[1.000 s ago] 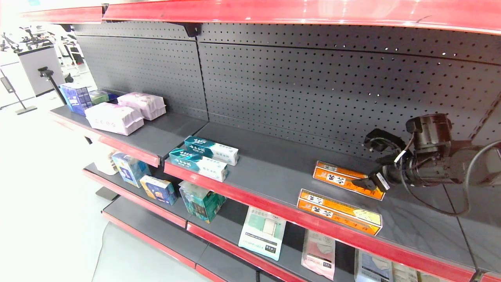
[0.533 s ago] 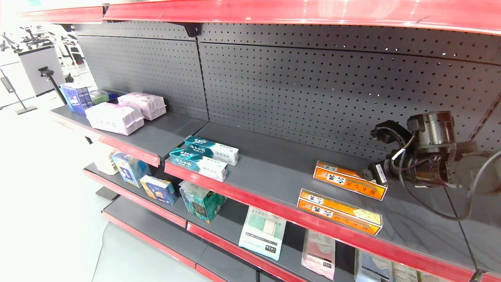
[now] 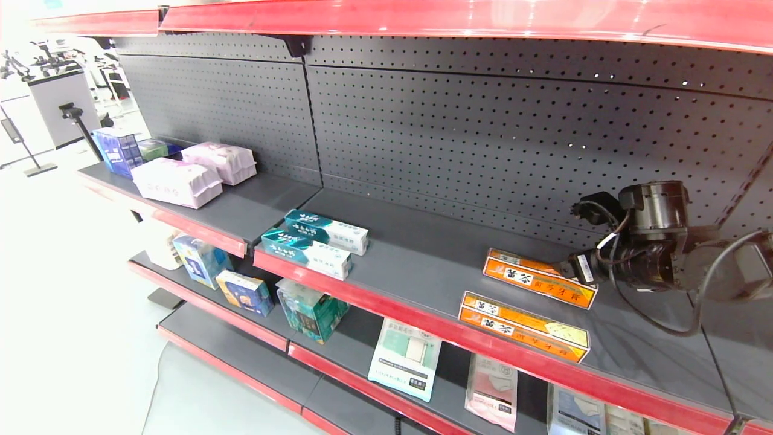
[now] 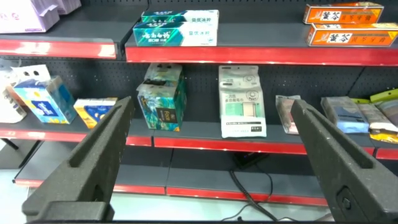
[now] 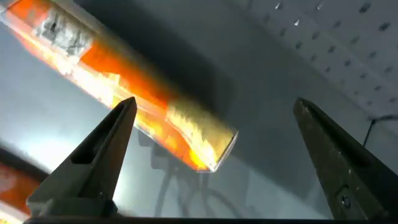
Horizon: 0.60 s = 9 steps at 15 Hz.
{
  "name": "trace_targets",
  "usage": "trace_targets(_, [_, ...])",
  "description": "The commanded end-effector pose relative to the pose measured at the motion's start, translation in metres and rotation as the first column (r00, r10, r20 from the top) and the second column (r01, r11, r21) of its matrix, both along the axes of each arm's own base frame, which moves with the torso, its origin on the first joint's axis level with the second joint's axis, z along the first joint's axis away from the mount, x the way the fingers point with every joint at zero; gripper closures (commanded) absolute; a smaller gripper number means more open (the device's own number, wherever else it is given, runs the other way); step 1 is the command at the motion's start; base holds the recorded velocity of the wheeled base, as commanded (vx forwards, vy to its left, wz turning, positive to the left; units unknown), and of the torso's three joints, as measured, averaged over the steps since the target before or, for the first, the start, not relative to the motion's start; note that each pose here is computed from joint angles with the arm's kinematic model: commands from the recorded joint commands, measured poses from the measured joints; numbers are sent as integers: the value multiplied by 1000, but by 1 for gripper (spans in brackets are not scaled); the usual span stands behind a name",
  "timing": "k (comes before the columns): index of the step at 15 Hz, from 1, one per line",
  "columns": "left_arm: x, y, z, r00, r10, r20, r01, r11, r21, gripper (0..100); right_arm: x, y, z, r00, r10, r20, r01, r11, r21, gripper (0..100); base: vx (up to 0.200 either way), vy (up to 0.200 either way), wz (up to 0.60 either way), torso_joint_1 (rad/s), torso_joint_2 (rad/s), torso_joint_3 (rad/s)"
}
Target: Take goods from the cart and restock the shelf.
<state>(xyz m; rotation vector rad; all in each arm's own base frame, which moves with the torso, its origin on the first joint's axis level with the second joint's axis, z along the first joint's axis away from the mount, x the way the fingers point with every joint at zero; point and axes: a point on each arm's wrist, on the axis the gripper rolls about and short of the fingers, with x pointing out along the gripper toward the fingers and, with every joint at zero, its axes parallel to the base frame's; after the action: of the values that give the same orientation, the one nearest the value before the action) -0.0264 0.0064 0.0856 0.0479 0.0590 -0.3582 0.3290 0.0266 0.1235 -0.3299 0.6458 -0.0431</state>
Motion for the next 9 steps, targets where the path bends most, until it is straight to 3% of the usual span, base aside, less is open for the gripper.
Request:
trace_targets(1, [1,0,0,1000,0,-10,0,1000,4,0,5,-4,-9,1000,-16,-25,16,1000,-5,0,0,0,0,0,0,0])
trace_targets(9, [2,0,1,1000,0,-19,0,1000,5,0,16,-17,-14,997,-69,-25,68,998,-16,0,0,0,0,0,0,0])
